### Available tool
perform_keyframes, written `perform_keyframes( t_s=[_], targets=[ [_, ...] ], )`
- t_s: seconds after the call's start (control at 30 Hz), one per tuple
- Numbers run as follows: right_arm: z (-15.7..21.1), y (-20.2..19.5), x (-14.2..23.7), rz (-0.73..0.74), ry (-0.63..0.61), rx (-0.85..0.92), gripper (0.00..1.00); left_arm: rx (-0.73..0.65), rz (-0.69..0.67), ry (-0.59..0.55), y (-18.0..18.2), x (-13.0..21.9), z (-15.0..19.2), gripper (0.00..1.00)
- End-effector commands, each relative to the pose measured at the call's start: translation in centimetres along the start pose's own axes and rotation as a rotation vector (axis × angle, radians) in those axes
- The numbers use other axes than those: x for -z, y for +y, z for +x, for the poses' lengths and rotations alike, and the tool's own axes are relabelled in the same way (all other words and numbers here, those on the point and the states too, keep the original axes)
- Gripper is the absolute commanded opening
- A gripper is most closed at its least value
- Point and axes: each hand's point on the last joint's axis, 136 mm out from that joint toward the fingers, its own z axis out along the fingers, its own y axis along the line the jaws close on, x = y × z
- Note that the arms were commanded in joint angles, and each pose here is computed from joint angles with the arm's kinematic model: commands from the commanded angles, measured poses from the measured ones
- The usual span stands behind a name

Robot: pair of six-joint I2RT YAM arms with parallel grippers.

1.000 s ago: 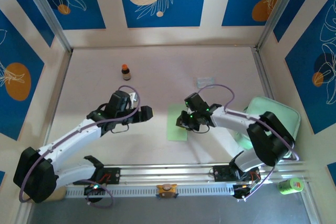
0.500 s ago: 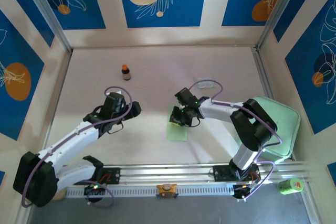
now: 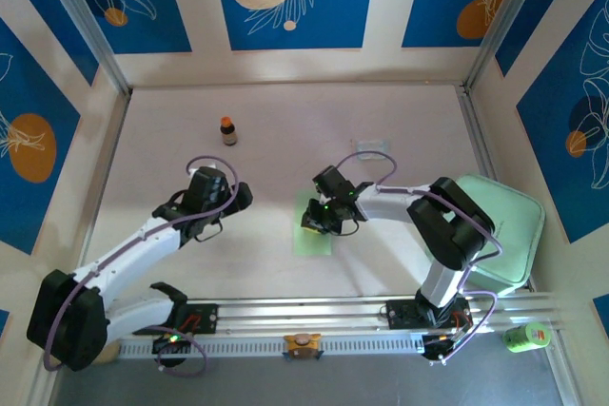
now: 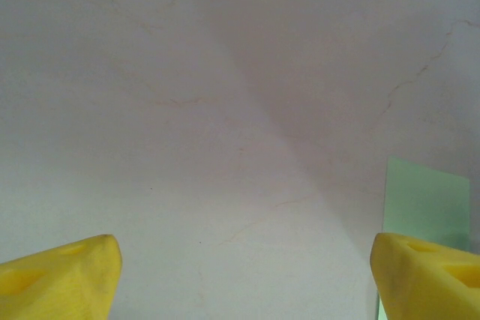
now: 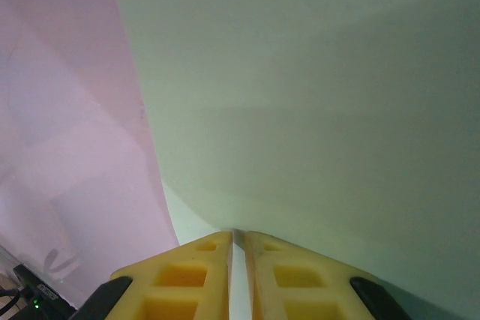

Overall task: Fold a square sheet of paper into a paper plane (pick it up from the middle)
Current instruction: Third fold the triangle at the center of the table.

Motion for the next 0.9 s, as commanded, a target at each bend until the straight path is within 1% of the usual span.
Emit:
perform_keyframes(
  t_s=[0.0, 0.03, 0.1, 0.13, 0.23, 0.3, 0.4, 0.53, 0.6, 0.73, 0.87],
  targets=[
    [1.3, -0.8, -0.9, 0.068, 0.046, -0.002, 0.15, 0.000, 0.092, 0.074, -1.9, -0.2, 0.5, 0.86],
    [1.3, -0.4, -0.8, 0.061, 0.039, 0.017, 0.15, 0.003, 0.109, 0.104, -2.3, -0.3, 1.0, 0.86],
    [1.5, 0.5, -0.3, 0.034, 0.031, 0.053, 0.15, -0.006, 0.186, 0.156, -3.6, -0.5, 1.9, 0.86],
    [1.6, 1.2, 0.1, 0.012, 0.024, 0.080, 0.15, -0.003, 0.195, 0.188, -3.8, -0.6, 2.3, 0.86],
    [1.8, 2.9, 1.3, -0.049, 0.014, 0.126, 0.16, -0.025, 0.295, 0.272, -5.8, -0.1, 3.4, 0.84],
    [1.9, 3.6, 1.8, -0.076, 0.016, 0.155, 0.16, -0.024, 0.306, 0.303, -5.9, 0.2, 3.9, 0.83],
    [1.7, 3.0, 2.1, -0.069, 0.007, 0.138, 0.16, -0.024, 0.342, 0.306, -6.3, 0.4, 4.2, 0.83],
    [1.9, 3.0, 3.1, -0.108, -0.023, 0.131, 0.17, -0.017, 0.413, 0.347, -7.4, 0.7, 4.8, 0.83],
    [1.6, 1.7, 3.1, -0.096, -0.036, 0.091, 0.18, -0.008, 0.437, 0.347, -7.6, 0.6, 5.0, 0.82],
    [1.3, -0.2, 2.5, -0.113, -0.005, 0.026, 0.17, 0.020, 0.465, 0.368, -7.7, 0.1, 5.7, 0.81],
    [1.8, -0.7, 1.9, -0.123, 0.024, 0.023, 0.16, 0.024, 0.461, 0.387, -7.6, -0.3, 6.1, 0.81]
  ],
)
